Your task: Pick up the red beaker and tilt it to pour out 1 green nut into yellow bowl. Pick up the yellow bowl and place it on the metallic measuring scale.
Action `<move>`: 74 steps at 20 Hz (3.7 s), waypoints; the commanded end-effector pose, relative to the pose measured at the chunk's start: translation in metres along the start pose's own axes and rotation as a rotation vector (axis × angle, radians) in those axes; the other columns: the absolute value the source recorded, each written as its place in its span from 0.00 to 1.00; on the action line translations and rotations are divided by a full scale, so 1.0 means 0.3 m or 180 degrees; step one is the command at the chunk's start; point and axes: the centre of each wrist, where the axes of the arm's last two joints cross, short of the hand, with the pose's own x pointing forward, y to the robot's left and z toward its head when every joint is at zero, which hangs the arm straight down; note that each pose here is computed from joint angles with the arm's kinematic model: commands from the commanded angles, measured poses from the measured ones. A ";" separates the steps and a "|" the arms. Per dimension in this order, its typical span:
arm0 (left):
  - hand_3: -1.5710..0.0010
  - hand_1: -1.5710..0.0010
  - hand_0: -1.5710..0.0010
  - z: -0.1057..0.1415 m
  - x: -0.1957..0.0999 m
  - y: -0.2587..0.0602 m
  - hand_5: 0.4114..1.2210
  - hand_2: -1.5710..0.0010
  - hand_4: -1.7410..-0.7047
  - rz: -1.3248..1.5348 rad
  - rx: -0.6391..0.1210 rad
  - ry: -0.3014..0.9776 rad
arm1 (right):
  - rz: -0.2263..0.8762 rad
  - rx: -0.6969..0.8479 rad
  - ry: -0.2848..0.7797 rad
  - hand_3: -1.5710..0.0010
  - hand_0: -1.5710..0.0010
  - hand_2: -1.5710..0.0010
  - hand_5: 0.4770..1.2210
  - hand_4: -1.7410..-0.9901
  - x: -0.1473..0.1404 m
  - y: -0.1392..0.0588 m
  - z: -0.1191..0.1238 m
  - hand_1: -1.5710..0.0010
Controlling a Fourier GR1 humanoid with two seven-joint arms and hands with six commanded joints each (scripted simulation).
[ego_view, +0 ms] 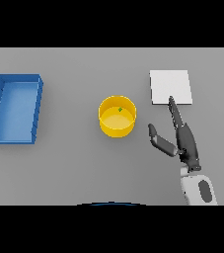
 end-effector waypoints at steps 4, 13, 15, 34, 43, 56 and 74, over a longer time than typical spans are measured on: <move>0.12 0.00 0.00 0.018 -0.133 -0.074 1.00 0.00 0.00 0.0257 -0.0015 0.0202 | 0.0023 0.0020 -0.0009 1.00 1.00 1.00 0.30 0.71 -0.006 0.005 -0.008 1.00; 0.13 0.00 0.00 0.199 -0.274 -0.153 0.67 0.00 0.01 0.0353 -0.0334 0.0593 | -0.0021 0.0018 0.0000 1.00 1.00 1.00 0.27 0.76 -0.008 0.010 -0.001 1.00; 0.13 0.00 0.00 0.241 -0.270 -0.142 0.51 0.00 0.24 0.0271 -0.0534 0.0485 | 0.0001 -0.0017 0.0027 1.00 1.00 1.00 0.27 0.77 -0.006 0.009 -0.007 1.00; 0.98 0.98 0.98 0.266 -0.303 -0.118 0.33 0.98 0.99 -0.0148 -0.0860 -0.0171 | 0.0395 0.0272 -0.0019 1.00 1.00 1.00 0.30 0.81 0.024 0.010 -0.025 1.00; 1.00 1.00 1.00 0.268 -0.291 -0.138 0.32 1.00 0.99 -0.0047 -0.0891 -0.0223 | 0.2420 0.1940 -0.0576 1.00 1.00 1.00 0.30 0.68 0.130 0.029 -0.211 1.00; 1.00 1.00 1.00 0.270 -0.312 -0.121 0.34 1.00 0.98 0.0042 -0.0959 -0.0237 | 0.3736 0.3317 -0.0795 1.00 1.00 1.00 0.30 0.69 0.141 0.161 -0.386 1.00; 1.00 1.00 1.00 0.284 -0.327 -0.110 0.35 1.00 0.99 0.0078 -0.0955 -0.0267 | 0.3951 0.3795 -0.0490 0.71 0.42 0.56 0.76 0.31 0.118 0.254 -0.451 0.45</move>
